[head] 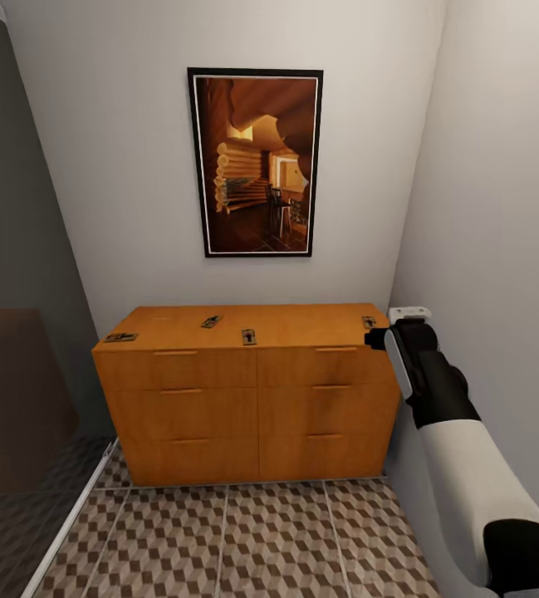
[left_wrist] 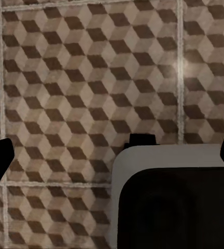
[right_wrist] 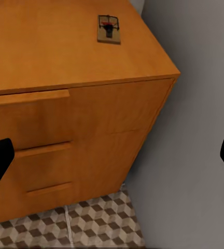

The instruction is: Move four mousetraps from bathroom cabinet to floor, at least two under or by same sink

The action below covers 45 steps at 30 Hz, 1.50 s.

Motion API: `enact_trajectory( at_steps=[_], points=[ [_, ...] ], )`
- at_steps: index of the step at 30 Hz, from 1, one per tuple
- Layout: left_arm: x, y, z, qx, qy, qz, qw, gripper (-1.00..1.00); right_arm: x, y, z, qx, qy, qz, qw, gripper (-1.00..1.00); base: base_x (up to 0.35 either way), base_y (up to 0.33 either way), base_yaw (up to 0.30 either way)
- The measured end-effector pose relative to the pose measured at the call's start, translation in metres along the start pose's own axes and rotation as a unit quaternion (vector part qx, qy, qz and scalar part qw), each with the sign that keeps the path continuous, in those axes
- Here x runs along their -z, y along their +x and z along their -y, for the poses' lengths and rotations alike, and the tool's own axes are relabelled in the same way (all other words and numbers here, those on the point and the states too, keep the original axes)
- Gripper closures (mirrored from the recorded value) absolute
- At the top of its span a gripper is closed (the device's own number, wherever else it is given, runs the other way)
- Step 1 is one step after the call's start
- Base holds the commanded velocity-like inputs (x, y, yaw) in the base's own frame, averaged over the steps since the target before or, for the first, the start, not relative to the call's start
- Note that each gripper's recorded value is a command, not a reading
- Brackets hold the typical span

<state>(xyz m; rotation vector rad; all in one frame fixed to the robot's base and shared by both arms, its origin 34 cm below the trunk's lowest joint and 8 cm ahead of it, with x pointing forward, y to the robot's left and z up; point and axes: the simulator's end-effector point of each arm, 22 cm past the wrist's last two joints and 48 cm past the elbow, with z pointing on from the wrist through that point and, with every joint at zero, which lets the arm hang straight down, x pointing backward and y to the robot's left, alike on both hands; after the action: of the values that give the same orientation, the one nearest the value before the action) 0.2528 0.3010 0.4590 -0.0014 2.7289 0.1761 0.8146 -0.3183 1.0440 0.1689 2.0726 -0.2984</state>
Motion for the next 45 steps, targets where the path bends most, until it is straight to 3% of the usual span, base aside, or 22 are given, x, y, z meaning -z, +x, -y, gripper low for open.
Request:
enact_trajectory(
  at_steps=[13,29,34,36,45],
  points=[
    [0.016,0.068,-0.013,-0.009,-0.007,-0.074,0.9972,-1.00,-0.007,0.002,-0.007,0.003,-0.007,-0.015,0.9999,-1.00,0.166,0.000,0.000],
    [0.020,0.079,-0.020,-0.011,-0.012,-0.086,0.9961,-1.00,-0.006,-0.001,-0.008,0.003,-0.009,-0.011,0.9999,-1.00,0.339,0.000,0.000],
    [0.020,0.080,-0.022,-0.012,-0.013,-0.087,0.9961,-1.00,-0.007,-0.001,-0.012,0.001,-0.030,-0.011,0.9995,-1.00,0.205,0.000,0.000],
    [0.020,0.080,-0.022,-0.012,-0.012,-0.087,0.9961,-1.00,-0.009,0.000,-0.008,0.003,-0.041,-0.011,0.9991,-1.00,0.033,0.000,0.000],
    [0.020,0.080,-0.022,-0.012,-0.012,-0.087,0.9960,-1.00,-0.015,0.001,0.019,0.006,-0.026,-0.013,0.9996,-1.00,0.008,0.000,0.000]
  ],
)
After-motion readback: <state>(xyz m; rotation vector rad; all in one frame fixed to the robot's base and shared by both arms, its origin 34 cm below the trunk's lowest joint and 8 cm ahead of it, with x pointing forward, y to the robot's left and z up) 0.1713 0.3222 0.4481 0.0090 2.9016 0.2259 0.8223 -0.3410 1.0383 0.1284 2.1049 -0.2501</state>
